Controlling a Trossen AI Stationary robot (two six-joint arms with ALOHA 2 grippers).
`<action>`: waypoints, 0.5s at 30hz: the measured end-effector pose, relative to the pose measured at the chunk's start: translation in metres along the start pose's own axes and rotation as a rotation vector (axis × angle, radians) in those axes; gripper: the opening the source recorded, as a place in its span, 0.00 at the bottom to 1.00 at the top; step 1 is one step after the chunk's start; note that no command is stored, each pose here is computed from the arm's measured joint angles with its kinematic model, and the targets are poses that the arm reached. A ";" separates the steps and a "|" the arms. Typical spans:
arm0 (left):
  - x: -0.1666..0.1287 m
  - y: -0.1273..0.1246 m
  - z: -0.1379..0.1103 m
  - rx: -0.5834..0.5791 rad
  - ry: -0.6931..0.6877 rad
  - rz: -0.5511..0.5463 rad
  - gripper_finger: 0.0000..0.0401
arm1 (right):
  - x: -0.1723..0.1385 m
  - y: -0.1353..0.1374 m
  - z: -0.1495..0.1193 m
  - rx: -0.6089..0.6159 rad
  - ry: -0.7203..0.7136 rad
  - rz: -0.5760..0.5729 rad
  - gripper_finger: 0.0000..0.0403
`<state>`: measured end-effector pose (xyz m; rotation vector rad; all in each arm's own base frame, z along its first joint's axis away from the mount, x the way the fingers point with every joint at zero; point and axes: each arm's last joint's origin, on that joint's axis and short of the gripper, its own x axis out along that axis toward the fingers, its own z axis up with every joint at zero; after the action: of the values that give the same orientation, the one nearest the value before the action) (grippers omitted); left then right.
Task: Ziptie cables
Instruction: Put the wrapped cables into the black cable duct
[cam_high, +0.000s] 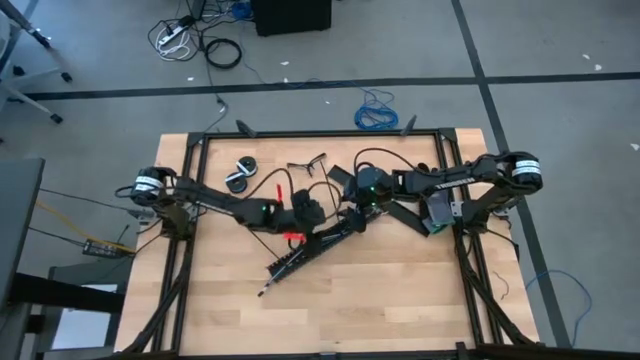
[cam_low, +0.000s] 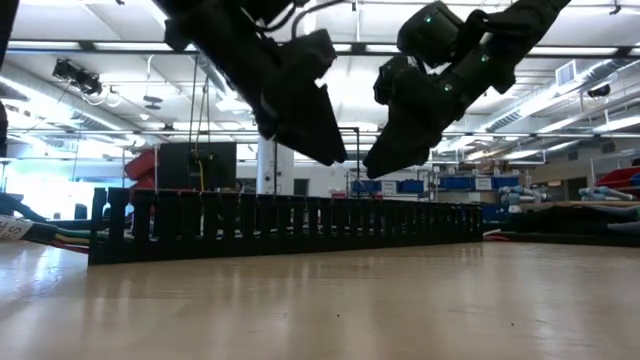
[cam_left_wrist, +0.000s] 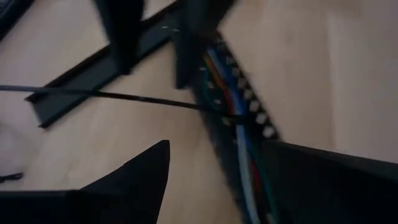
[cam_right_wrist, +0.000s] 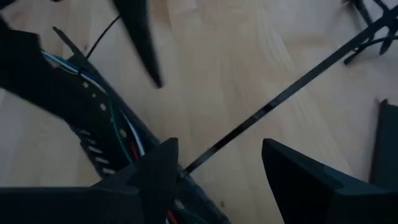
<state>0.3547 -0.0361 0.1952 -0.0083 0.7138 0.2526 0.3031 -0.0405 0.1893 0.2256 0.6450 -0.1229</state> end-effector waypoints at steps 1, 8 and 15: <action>0.002 0.004 -0.001 -0.008 0.001 0.004 0.62 | 0.001 -0.002 0.000 0.006 0.003 0.005 0.57; 0.015 0.007 -0.007 -0.029 0.007 -0.078 0.62 | 0.015 -0.005 -0.005 0.020 0.007 0.028 0.56; 0.041 0.004 -0.016 -0.042 0.001 -0.138 0.62 | 0.016 -0.005 -0.005 0.025 0.006 0.030 0.55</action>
<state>0.3731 -0.0243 0.1564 -0.0977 0.7056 0.1357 0.3117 -0.0448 0.1751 0.2596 0.6457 -0.1013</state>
